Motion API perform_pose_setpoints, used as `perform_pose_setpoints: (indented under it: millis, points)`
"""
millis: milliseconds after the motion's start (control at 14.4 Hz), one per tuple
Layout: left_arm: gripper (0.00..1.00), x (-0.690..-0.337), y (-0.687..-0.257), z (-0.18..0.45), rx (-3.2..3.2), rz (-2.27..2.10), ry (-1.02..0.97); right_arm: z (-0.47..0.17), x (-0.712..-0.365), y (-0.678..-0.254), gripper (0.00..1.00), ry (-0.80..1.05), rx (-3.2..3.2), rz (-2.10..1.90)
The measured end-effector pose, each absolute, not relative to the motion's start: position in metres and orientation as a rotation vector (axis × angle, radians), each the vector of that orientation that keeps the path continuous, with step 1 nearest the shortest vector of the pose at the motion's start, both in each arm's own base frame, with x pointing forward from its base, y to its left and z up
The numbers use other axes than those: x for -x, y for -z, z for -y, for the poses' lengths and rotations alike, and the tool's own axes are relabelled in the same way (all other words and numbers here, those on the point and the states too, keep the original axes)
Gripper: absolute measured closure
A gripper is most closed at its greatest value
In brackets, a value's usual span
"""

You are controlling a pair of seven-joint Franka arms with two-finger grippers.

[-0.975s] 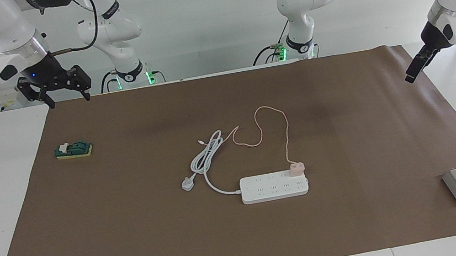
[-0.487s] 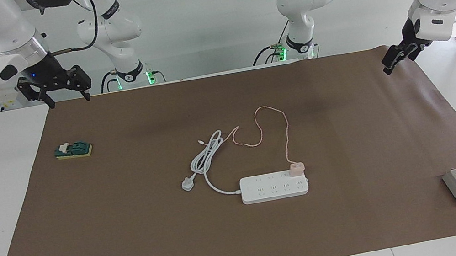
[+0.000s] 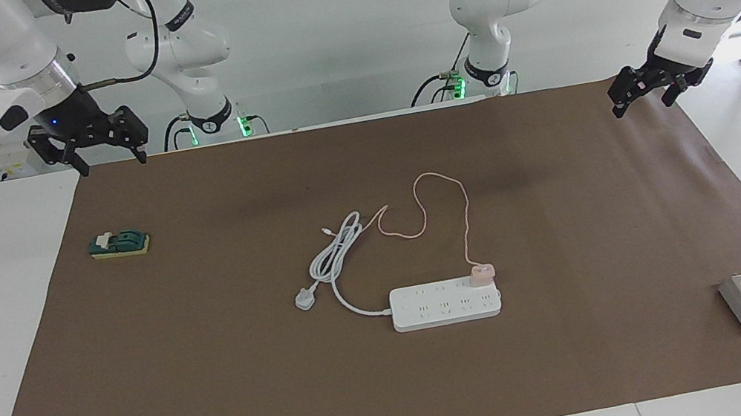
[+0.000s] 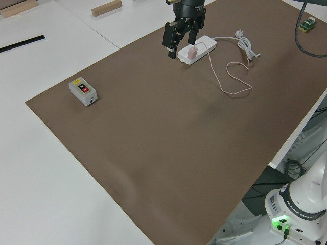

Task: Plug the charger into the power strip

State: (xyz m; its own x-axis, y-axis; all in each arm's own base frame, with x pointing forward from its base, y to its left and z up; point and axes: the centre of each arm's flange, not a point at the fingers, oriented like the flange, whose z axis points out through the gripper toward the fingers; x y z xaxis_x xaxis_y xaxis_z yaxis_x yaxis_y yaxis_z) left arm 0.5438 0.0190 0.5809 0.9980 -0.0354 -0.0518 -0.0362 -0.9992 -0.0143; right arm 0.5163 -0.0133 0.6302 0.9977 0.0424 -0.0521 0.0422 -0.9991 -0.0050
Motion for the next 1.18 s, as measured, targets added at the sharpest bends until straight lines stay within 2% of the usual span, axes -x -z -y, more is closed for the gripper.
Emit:
perform_pose_setpoints:
  millis: [1184]
  points:
    - [0.00,-0.543,-0.580,-0.027,3.134,-0.033,-0.092,0.013,-0.516,-0.630,0.00,-0.082,3.136,0.066]
